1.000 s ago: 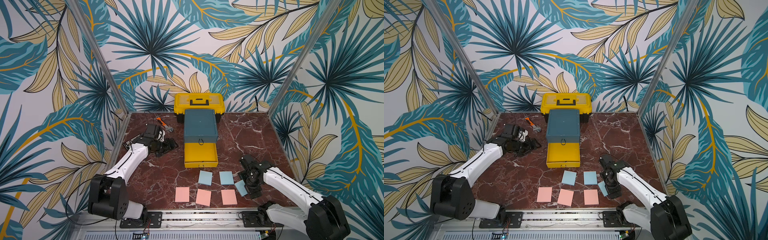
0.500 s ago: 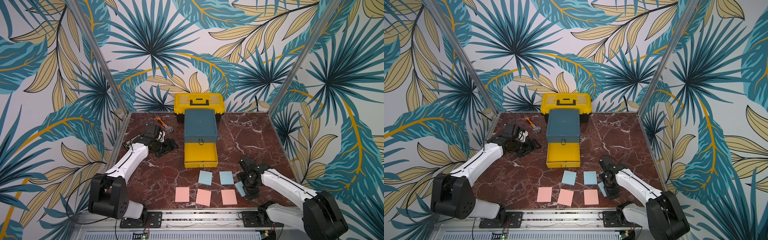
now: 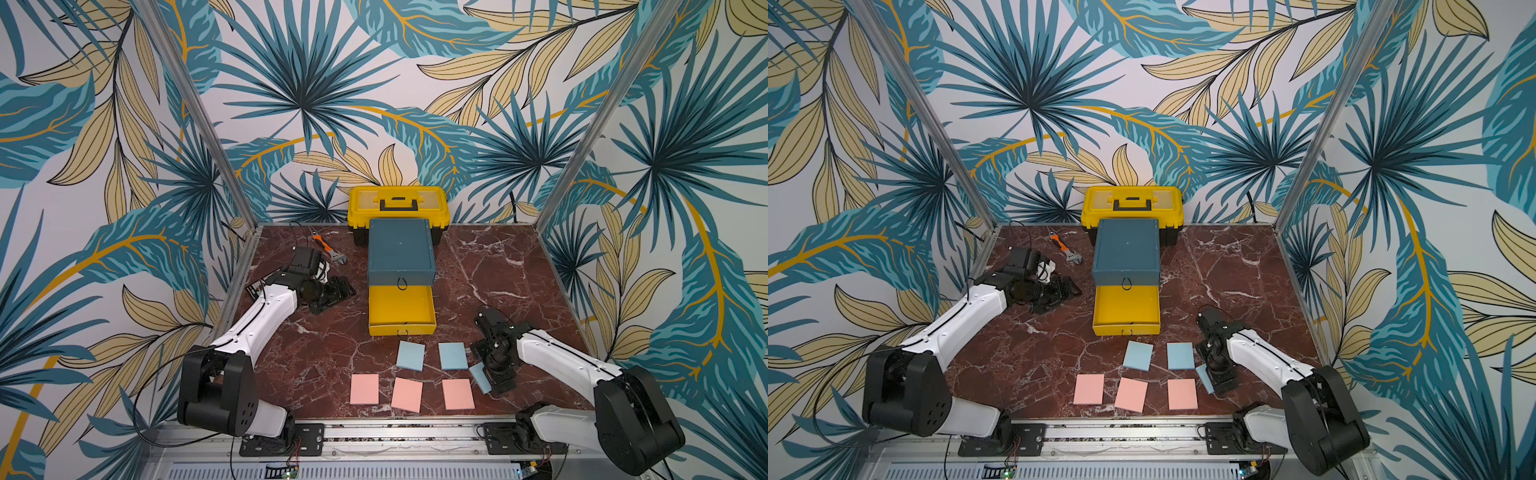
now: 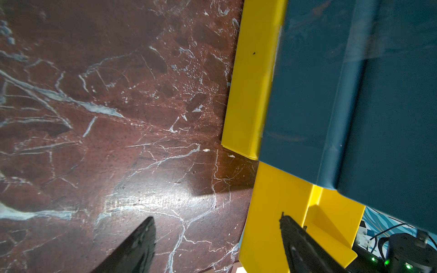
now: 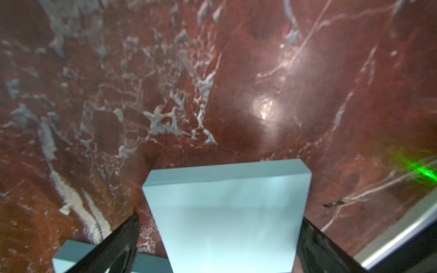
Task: Please put the sticky notes in the drawer by color
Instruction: Pick up the sticky notes from the center of the board.
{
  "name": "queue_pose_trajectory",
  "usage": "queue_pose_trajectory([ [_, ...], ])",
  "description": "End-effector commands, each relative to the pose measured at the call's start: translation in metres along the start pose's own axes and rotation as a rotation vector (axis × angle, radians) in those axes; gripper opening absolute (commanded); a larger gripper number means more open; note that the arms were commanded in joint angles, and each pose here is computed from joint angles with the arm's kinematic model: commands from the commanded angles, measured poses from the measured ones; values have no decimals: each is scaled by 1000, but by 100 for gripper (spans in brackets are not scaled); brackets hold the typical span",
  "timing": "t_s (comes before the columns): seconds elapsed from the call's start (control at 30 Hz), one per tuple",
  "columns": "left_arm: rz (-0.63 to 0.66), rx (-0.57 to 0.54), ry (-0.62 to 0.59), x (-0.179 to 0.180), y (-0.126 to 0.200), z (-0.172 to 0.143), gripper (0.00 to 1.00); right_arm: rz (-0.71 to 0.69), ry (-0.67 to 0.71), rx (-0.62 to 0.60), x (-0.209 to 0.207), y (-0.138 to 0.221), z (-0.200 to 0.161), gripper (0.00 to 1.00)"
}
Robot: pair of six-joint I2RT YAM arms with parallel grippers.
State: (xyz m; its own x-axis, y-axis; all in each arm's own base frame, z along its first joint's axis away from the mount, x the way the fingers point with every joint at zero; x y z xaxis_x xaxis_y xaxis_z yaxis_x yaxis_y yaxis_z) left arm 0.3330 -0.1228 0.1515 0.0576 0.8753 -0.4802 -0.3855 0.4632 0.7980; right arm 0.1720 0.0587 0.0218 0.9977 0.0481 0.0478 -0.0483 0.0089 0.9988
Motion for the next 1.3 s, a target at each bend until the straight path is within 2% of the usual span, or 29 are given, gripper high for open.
queue_pose_trajectory([
  [0.0, 16, -16, -15, 1, 7, 5, 84, -27, 12, -10, -7, -14, 3, 99],
  [0.23, 19, -13, -12, 2, 8, 3, 84, -17, 10, -23, -13, -15, 7, 95],
  [0.57, 6, -29, -7, -2, 14, 3, 84, 50, 5, -24, -15, -7, 12, 75],
  [0.77, 7, -32, -8, -4, 18, 3, 84, 95, 47, -54, -4, 10, 15, 75],
  [0.9, 1, -37, -8, -5, 20, 3, 84, 150, 88, -65, 13, 31, 14, 75],
  [1.27, 10, -40, 1, -3, 18, 2, 84, 411, 268, -36, 96, 136, -16, 75],
])
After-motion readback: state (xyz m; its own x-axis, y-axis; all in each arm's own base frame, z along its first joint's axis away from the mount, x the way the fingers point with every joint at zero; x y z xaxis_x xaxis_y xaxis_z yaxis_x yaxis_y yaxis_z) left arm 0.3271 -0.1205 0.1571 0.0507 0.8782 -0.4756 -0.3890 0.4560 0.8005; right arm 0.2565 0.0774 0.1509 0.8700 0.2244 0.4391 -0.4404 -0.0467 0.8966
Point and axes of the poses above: each gripper's point midway between its finger pads, its own y axis back along the fingers, its own x axis along the line the jaws close on, z = x × y, the point moved 1 cm from there along y, back along the fingers, and after that the axes turned 15 degrees about -y, right-handed, at the moved point
